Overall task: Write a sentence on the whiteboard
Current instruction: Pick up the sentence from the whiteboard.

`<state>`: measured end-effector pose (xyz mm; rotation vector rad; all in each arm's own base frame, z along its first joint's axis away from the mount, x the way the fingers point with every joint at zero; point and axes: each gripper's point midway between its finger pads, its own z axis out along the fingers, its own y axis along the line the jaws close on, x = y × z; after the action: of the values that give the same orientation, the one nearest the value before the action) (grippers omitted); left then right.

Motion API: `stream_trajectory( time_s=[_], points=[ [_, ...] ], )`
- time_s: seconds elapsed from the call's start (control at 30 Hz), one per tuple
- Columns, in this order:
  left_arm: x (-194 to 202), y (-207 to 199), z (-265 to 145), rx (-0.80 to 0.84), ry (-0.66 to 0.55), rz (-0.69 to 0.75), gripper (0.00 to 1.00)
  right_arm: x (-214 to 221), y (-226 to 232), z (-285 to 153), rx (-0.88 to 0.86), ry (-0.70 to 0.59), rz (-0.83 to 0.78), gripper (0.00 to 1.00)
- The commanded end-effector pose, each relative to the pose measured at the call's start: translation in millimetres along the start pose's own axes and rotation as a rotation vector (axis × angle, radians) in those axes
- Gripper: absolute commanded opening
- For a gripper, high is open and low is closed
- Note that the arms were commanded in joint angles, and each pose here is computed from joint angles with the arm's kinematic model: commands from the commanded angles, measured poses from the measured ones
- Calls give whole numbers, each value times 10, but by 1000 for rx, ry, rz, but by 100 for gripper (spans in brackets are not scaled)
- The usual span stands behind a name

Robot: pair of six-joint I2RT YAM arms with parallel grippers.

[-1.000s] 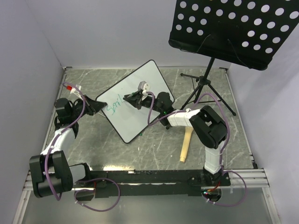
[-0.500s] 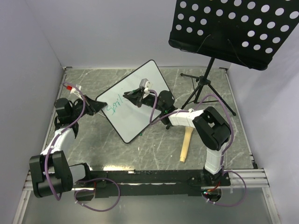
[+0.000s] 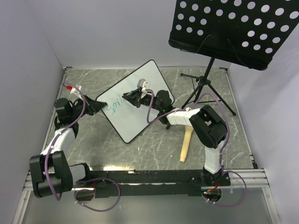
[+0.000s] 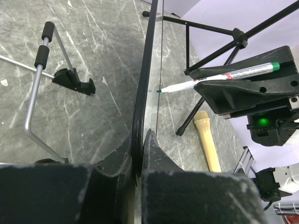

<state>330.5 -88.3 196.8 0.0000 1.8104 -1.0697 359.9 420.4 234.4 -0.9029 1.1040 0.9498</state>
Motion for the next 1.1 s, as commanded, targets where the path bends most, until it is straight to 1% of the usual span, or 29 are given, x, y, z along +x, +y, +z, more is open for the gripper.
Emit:
stream_trajectory(
  time_s=[0.0,1.07],
  points=[
    [32,248,18,-75,7,191,1,-150,-44,64,-12,-46,-33,0],
    [31,229,11,-74,7,195,1,47,-234,13,36,2,-17,0]
  ],
)
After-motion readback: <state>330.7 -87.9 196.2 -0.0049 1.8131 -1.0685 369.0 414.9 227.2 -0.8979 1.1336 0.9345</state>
